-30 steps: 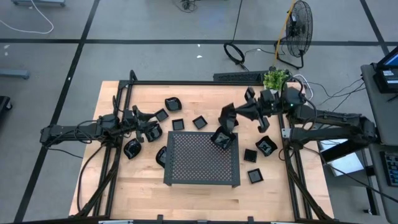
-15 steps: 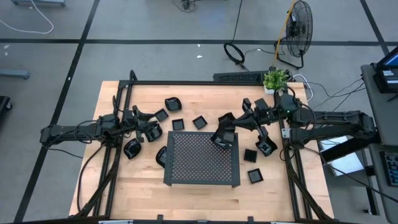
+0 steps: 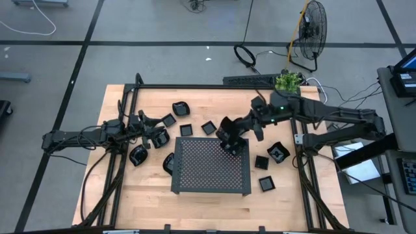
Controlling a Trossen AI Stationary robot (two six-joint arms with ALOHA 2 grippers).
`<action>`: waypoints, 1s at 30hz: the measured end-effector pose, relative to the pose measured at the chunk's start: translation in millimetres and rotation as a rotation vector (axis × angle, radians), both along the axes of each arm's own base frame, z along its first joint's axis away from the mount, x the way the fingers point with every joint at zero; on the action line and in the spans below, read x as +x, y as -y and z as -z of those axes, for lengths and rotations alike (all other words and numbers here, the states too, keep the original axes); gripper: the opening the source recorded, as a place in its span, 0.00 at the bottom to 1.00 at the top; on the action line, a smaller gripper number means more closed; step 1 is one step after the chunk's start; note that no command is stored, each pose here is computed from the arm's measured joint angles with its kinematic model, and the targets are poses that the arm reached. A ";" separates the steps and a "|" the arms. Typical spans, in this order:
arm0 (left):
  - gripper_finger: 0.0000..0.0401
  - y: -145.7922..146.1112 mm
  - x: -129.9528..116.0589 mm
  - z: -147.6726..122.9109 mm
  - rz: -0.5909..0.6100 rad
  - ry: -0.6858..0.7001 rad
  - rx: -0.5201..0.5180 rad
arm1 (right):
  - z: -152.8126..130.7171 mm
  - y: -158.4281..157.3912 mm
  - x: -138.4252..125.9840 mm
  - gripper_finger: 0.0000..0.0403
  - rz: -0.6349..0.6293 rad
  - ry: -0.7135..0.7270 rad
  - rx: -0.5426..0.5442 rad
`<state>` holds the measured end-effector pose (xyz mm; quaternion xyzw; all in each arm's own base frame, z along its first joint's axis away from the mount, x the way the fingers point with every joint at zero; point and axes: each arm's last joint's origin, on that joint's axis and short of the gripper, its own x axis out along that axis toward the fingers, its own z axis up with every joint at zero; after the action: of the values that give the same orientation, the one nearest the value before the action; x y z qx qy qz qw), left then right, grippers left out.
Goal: Pick & Place Mini shaped plates
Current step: Stack the black distorted square plate on top of the black distorted square plate on the shelf
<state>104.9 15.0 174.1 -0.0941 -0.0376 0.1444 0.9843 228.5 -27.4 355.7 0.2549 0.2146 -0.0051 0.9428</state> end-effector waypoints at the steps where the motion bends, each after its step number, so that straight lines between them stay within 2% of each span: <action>1: 0.44 0.0 0.0 0.0 0.000 0.000 0.000 | -0.2 0.0 0.3 0.00 0.002 -0.031 0.011; 11: 0.44 0.0 0.0 0.0 0.000 0.000 0.000 | 15.1 -1.3 -8.2 0.00 0.058 -0.266 0.129; 19: 0.44 0.0 0.0 0.0 0.000 0.000 0.000 | 20.1 -10.1 -8.0 0.00 0.062 -0.298 0.168; 26: 0.44 0.0 0.0 0.1 0.000 0.000 0.000 | 22.6 -18.7 -7.2 0.00 0.220 -0.310 0.177; 30: 0.44 0.0 0.0 -0.1 0.000 0.001 0.000 | 22.7 -26.6 -7.1 0.00 0.269 -0.307 0.176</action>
<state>104.9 14.9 174.2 -0.0943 -0.0379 0.1441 0.9843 221.4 -0.8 333.0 0.3588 0.3195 -0.1507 0.8640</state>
